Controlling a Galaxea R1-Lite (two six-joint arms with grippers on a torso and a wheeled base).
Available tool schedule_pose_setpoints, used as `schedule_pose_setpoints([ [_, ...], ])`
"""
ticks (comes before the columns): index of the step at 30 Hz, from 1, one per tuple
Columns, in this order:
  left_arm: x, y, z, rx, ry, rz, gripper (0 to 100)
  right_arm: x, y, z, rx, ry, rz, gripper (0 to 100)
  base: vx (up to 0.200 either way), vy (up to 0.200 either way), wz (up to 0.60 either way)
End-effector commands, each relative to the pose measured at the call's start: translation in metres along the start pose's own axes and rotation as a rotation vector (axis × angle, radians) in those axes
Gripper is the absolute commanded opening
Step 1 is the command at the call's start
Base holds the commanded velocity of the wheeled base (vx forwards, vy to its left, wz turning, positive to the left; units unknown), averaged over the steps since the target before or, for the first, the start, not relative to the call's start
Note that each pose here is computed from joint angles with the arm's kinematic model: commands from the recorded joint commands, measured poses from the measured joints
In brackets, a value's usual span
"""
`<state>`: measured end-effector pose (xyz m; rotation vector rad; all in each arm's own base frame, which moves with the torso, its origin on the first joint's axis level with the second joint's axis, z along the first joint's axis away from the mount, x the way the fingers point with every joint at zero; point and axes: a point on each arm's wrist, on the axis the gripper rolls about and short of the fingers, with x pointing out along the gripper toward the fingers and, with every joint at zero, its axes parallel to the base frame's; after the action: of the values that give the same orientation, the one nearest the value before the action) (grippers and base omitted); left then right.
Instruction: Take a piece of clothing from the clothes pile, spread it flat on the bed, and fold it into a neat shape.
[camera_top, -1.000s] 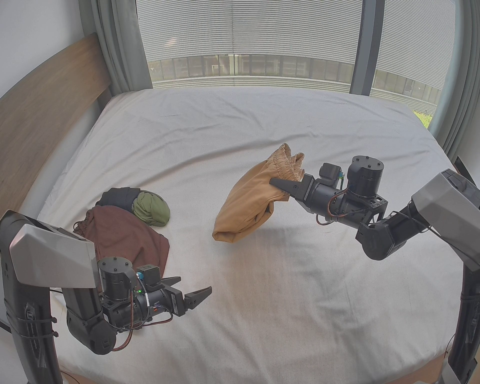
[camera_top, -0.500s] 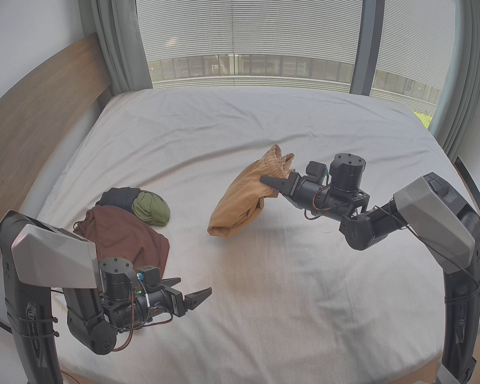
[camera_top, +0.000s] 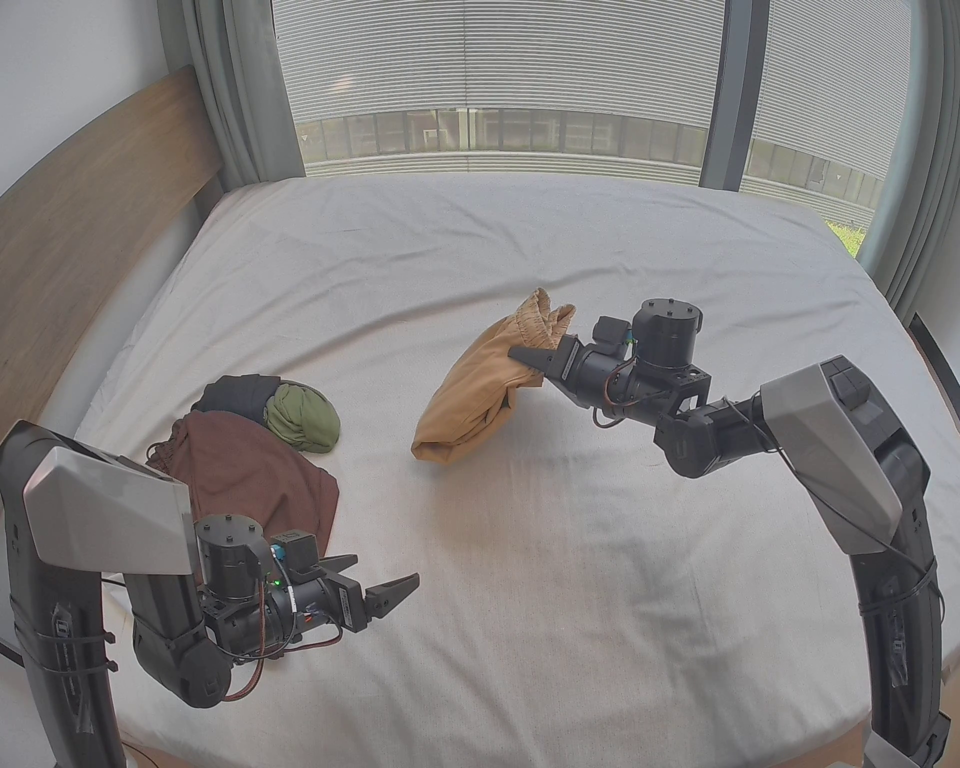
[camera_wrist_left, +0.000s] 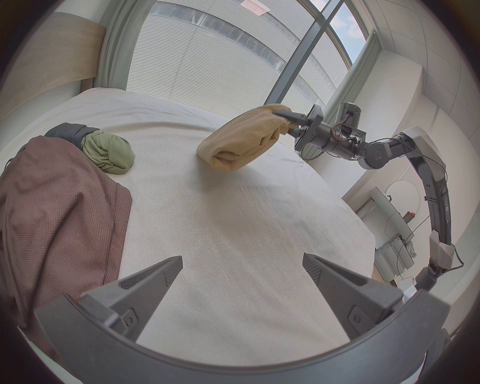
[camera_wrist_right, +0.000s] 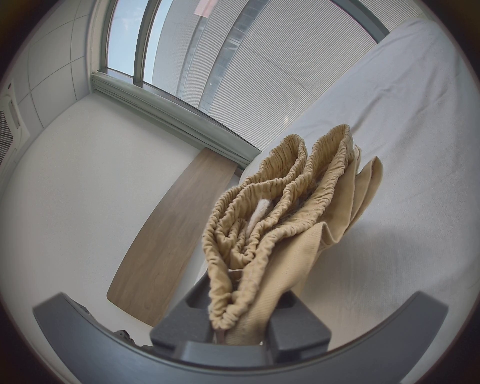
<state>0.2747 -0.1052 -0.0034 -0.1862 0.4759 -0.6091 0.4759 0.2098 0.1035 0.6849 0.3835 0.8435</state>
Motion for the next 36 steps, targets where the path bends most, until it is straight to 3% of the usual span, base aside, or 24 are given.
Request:
schedule_pose_setpoints([
  [1,0.002,0.001,-0.003,-0.004,0.011,0.001,100,0.01,-0.034,-0.028,0.012,0.061,-0.056,0,0.0,0.0,0.0],
  [11,0.003,0.003,-0.007,0.015,0.025,0.002,100,-0.022,-0.087,-0.027,0.035,0.069,-0.186,0,0.0,0.0,0.0],
  [30,0.004,0.003,-0.008,0.014,0.028,0.003,100,-0.045,-0.11,-0.061,0.048,0.087,-0.244,0,0.0,0.0,0.0],
  [31,0.004,0.003,-0.008,0.015,0.027,0.003,100,-0.046,-0.11,-0.061,0.047,0.085,-0.244,100,0.0,0.0,0.0],
  [36,0.004,0.003,-0.007,0.016,0.022,0.002,100,-0.055,-0.109,-0.054,0.026,0.037,-0.264,100,0.0,0.0,0.0],
])
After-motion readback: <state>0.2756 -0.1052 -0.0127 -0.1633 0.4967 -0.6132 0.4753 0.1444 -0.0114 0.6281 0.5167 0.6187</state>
